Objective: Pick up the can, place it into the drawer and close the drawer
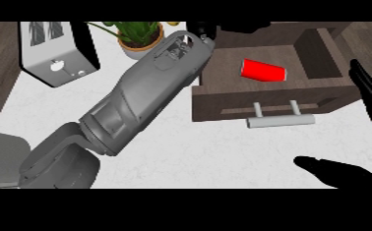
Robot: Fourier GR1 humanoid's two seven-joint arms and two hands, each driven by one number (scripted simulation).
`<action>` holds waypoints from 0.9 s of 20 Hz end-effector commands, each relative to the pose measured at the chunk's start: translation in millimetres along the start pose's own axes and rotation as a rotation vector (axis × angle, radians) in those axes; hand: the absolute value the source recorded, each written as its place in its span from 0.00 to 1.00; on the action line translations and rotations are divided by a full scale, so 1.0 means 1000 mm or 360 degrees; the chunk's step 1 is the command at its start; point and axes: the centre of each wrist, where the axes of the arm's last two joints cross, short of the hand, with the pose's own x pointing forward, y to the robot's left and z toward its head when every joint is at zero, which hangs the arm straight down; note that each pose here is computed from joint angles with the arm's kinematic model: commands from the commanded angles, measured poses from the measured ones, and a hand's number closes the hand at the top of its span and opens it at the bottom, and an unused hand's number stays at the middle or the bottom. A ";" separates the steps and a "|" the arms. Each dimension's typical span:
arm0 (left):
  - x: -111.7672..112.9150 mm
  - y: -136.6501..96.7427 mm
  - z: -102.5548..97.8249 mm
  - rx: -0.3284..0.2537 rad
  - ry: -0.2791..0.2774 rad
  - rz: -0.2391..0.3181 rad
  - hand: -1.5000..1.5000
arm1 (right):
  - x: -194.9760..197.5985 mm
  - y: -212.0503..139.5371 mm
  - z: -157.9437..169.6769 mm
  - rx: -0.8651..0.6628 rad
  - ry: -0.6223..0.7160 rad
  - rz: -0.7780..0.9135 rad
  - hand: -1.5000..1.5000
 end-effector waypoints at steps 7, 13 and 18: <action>0.022 -0.001 -0.007 0.0007 0.0017 0.0032 0.00 | -0.012 0.061 -0.028 0.0216 0.0037 0.0524 0.00; 0.037 0.017 -0.012 0.0011 0.0055 0.0019 0.00 | -0.042 0.093 -0.034 0.0167 0.0132 0.0637 0.00; 0.018 0.048 -0.018 0.0033 0.0038 -0.0007 0.00 | -0.069 0.134 -0.033 0.0123 0.0198 0.0605 0.00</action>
